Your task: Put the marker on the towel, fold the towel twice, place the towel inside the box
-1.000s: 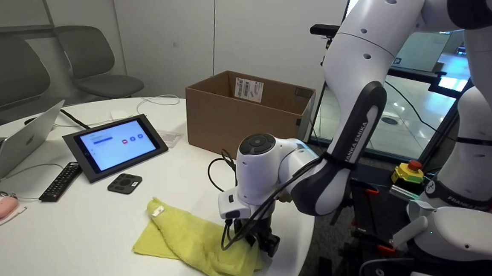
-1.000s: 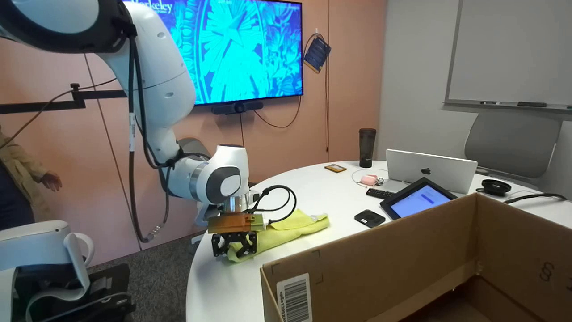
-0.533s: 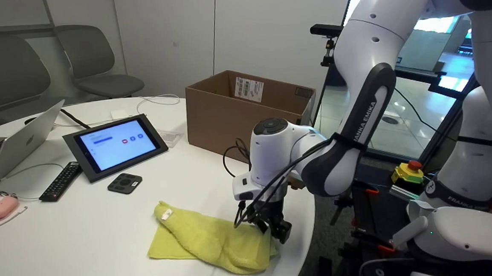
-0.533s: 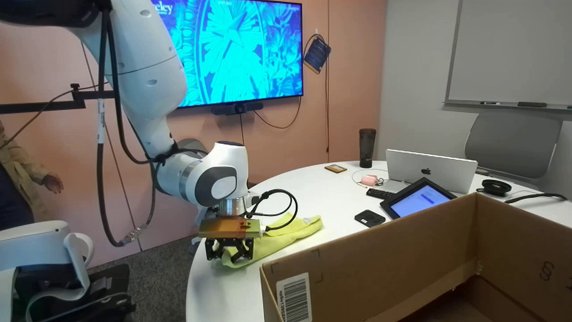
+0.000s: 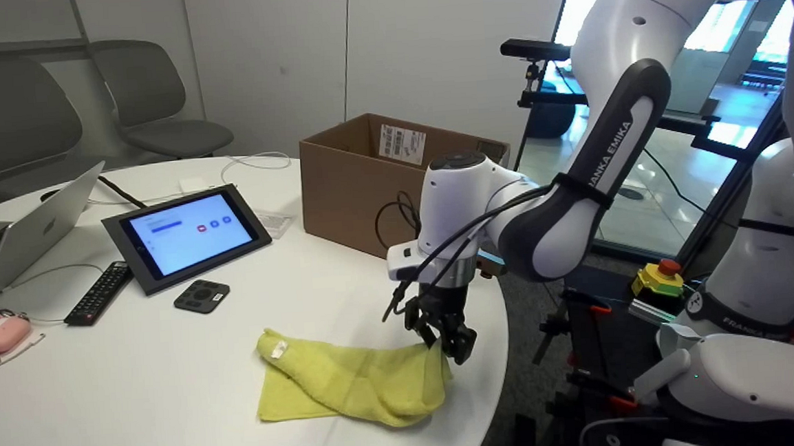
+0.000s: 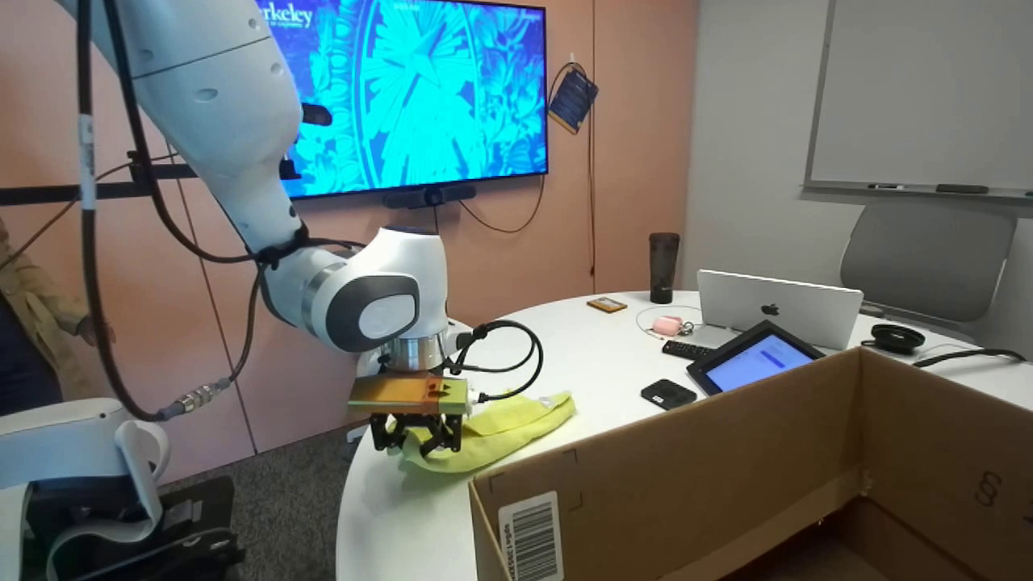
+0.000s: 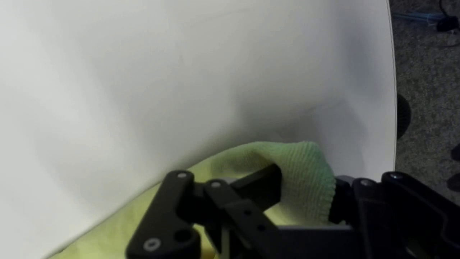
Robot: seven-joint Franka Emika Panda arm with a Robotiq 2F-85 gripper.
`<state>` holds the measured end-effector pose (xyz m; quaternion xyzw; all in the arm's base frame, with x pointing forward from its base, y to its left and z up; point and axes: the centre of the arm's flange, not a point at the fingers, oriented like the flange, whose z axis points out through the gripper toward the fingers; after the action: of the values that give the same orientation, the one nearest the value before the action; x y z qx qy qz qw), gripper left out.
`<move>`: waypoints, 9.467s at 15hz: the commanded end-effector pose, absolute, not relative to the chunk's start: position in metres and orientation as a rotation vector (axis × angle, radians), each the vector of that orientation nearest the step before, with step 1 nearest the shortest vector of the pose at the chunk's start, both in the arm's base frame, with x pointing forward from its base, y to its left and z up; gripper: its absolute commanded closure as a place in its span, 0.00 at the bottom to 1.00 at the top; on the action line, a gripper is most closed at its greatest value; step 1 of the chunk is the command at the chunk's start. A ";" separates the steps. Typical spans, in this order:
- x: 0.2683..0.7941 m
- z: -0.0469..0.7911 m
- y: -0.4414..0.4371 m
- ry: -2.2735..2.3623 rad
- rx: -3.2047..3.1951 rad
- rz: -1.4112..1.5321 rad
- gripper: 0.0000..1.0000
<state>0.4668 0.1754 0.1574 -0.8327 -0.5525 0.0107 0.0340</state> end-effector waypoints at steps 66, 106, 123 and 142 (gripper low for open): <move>0.612 0.062 0.276 -0.958 -3.031 -0.120 0.00; 0.629 0.418 0.079 0.666 -3.093 -0.819 1.00; 0.638 0.379 -0.152 1.707 -2.970 -0.641 1.00; 0.652 0.303 -0.208 1.929 -2.838 -0.363 0.29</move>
<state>0.6440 -0.2034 0.2952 -0.8131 0.5503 -0.1046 -0.1583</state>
